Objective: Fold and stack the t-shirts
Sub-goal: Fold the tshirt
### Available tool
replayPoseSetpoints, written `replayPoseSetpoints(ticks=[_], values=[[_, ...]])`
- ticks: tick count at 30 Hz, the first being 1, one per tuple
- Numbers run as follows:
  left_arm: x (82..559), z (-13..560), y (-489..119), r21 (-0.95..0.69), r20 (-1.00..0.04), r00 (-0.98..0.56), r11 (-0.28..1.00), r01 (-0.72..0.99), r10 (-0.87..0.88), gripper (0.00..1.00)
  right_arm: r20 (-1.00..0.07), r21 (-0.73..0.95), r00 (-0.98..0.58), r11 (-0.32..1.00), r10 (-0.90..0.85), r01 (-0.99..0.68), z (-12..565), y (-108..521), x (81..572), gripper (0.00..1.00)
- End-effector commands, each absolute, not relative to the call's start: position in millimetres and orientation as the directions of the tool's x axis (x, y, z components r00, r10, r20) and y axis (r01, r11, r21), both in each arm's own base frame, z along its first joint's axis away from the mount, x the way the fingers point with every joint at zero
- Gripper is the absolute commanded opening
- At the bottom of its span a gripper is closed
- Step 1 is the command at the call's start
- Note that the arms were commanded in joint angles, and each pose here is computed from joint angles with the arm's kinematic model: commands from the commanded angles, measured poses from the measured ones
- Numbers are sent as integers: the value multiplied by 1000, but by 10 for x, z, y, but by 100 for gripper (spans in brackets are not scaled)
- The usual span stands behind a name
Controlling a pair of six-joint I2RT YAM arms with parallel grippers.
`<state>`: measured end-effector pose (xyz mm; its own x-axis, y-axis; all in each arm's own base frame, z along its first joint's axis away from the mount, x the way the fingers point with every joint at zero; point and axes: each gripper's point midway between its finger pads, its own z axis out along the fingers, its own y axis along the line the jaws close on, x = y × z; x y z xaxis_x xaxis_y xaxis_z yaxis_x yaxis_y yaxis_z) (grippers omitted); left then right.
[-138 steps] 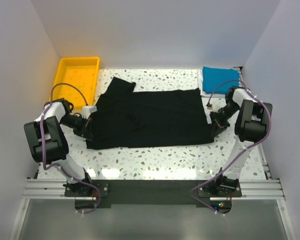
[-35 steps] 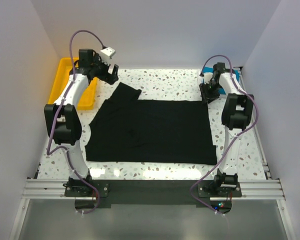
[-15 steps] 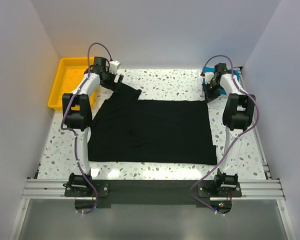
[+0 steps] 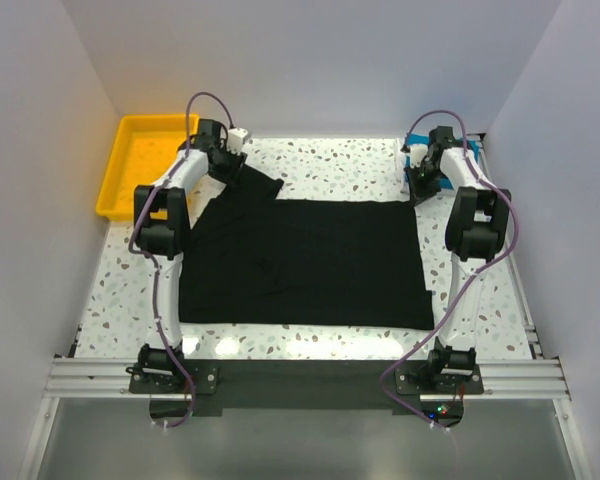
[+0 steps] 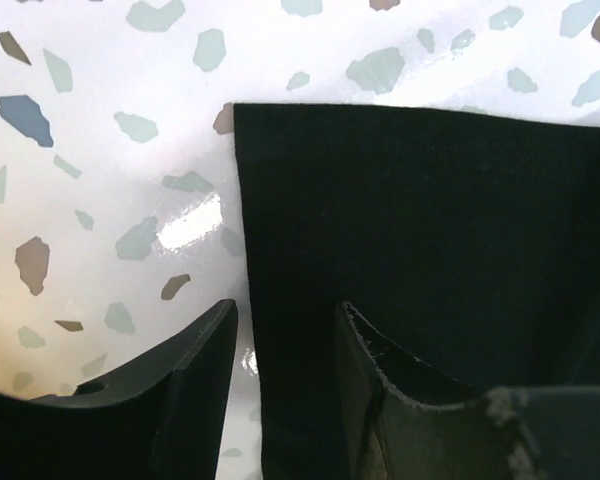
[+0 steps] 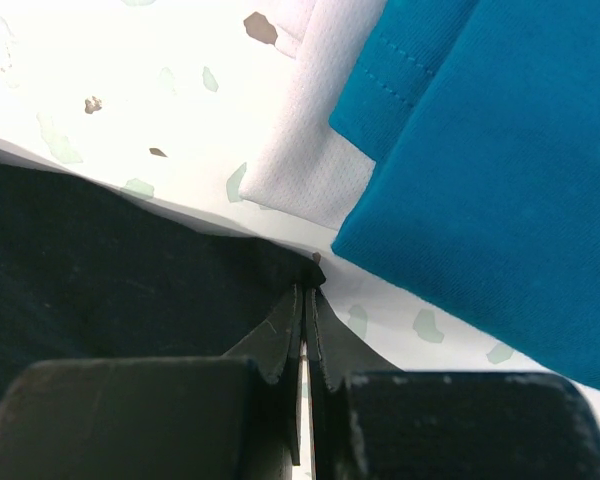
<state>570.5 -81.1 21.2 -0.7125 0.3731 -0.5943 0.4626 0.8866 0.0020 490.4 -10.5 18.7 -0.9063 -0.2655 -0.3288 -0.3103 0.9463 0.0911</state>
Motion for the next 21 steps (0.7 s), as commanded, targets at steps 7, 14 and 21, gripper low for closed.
replayPoseSetpoints(ticks=[7, 14, 21], values=[[5755, 115, -1006, -56, -610, -698, 859, 509, 375, 19, -335, 145, -901, 930, -275, -338, 182, 15, 4859, 0], [5842, 735, -1004, 1, -701, -599, 839, 543, 388, 0, -397, 172, -884, 926, -247, -335, 483, -15, 4905, 0], [5698, 1344, -1053, 58, -778, -477, 802, 594, 409, 0, -442, 191, -866, 918, -236, -347, 747, -75, 4852, 0]])
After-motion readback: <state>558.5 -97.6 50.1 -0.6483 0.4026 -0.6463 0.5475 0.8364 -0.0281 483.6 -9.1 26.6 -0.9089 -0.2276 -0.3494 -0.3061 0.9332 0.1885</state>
